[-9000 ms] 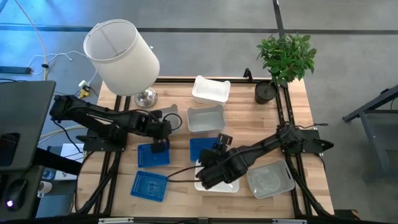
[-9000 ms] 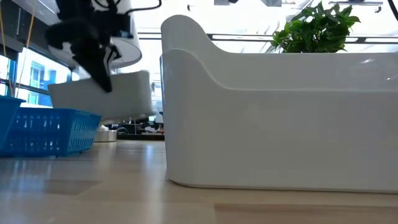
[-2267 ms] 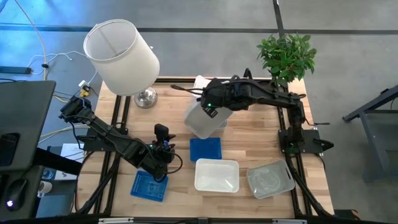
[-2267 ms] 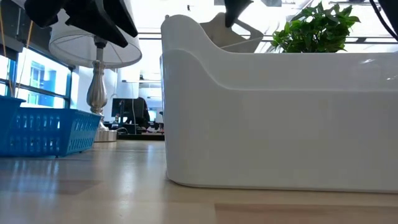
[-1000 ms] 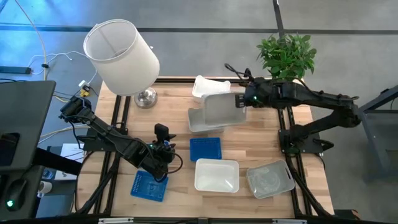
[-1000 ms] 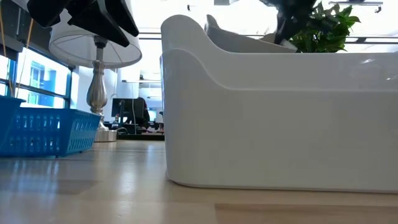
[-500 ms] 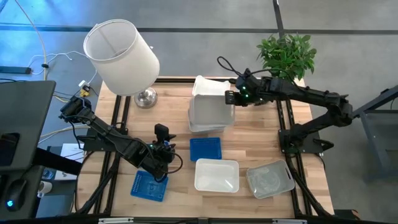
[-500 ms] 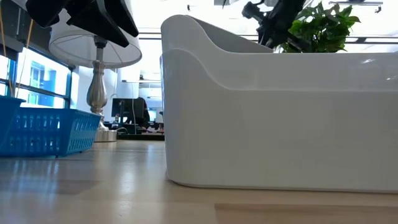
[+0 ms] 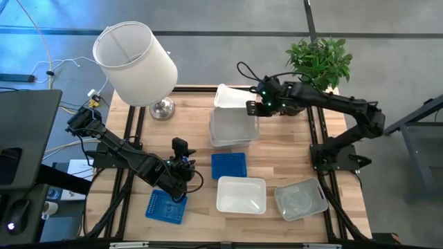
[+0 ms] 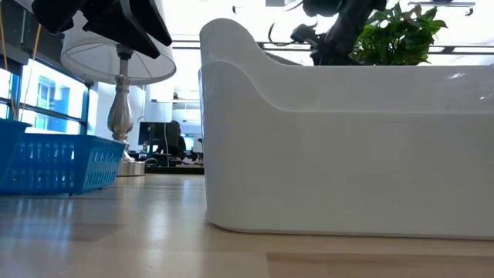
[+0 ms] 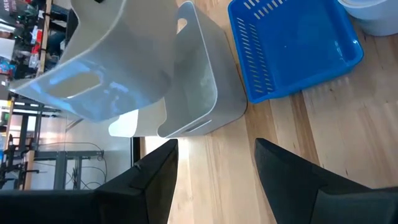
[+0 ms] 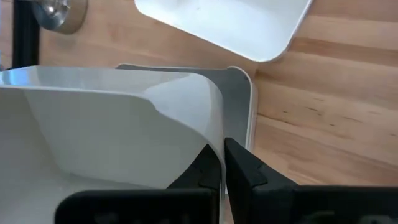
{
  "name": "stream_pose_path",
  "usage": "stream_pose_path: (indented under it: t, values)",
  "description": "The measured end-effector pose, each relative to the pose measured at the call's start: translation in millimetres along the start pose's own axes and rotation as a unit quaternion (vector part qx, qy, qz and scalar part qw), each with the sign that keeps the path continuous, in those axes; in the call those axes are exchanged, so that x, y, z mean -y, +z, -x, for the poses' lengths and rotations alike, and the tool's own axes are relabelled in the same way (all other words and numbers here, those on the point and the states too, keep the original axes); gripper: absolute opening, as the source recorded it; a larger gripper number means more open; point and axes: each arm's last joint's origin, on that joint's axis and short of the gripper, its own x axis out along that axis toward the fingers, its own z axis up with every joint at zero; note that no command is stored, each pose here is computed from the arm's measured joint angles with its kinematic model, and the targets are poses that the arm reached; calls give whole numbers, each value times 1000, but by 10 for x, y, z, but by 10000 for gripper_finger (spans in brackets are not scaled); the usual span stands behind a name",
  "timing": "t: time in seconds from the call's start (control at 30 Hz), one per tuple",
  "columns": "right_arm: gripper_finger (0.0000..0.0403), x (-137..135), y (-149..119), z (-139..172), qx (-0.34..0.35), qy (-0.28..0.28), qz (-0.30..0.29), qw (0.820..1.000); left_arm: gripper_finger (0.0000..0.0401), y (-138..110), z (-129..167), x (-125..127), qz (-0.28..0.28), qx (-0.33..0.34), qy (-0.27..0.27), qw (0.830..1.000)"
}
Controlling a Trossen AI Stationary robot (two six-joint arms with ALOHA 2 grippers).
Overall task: Stack baskets by color
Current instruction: Stack the top left gray bin on the top left gray bin
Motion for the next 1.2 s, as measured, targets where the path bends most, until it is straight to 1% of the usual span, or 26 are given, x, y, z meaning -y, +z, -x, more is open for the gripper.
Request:
stream_pose_path:
  t: [0.27,0.5,0.8,1.2]
  values:
    - [0,51,71,-101,-9,-19,-15,1000,197,0,0,1,8,0,-1,1000]
    - [0,45,90,-248,-20,-34,-6,999,197,-1,1,14,13,-1,-22,1000]
    - [0,64,94,-408,-38,-59,-8,997,197,-4,1,14,12,-2,-23,1000]
    - [0,89,85,-483,-51,-79,-24,995,197,-3,1,14,11,-2,-23,1000]
